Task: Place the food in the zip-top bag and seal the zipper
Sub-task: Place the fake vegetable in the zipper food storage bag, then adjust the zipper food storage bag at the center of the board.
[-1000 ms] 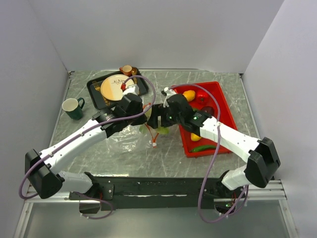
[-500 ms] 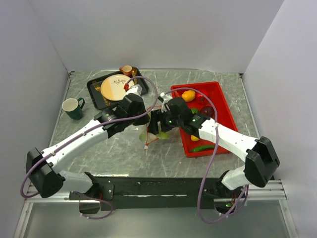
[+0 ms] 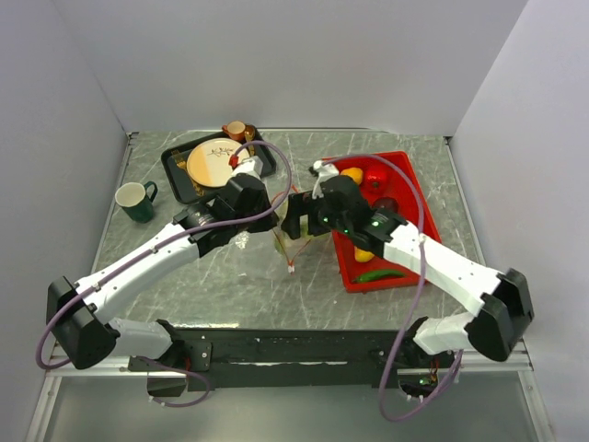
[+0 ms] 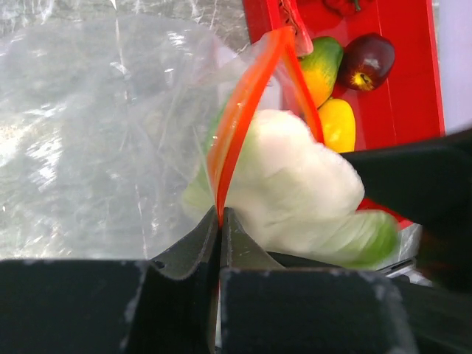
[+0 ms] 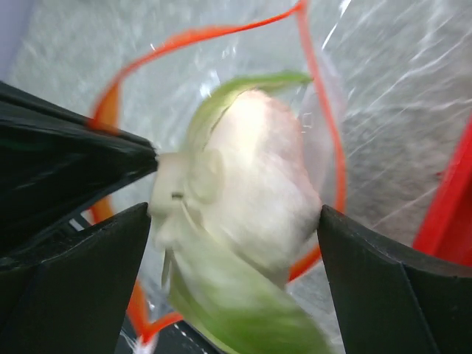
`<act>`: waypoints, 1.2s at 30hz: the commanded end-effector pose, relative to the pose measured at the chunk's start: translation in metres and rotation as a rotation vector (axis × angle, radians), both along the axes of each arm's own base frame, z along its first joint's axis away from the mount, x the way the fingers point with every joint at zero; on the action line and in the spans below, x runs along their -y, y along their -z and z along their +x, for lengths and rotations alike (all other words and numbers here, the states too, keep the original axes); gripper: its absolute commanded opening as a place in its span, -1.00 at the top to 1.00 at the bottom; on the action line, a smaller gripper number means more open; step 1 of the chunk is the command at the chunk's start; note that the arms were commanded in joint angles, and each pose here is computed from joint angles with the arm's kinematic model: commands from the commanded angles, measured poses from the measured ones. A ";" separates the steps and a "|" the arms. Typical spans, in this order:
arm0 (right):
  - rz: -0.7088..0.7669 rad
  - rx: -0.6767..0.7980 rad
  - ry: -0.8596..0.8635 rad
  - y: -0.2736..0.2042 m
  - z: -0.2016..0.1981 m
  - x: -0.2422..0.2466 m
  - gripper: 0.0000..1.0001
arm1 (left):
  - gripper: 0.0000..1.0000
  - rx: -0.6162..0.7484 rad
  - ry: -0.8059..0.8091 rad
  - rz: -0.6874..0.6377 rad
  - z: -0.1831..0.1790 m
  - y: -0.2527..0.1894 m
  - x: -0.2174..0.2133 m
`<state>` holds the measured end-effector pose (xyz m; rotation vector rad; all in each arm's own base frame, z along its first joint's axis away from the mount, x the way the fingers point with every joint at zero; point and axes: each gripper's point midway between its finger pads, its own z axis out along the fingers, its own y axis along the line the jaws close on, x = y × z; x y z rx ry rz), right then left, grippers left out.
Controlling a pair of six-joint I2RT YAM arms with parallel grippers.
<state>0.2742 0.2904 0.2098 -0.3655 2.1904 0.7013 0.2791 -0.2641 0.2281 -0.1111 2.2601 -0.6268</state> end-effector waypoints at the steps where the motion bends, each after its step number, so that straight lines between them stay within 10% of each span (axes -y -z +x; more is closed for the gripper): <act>1: 0.128 0.143 0.111 -0.066 0.011 0.014 -1.00 | 0.89 0.003 -0.013 -0.005 0.000 -0.003 -0.001; 36: 0.078 -0.286 0.145 0.093 0.005 0.031 -0.57 | 0.87 0.042 -0.013 -0.033 -0.001 -0.016 -0.004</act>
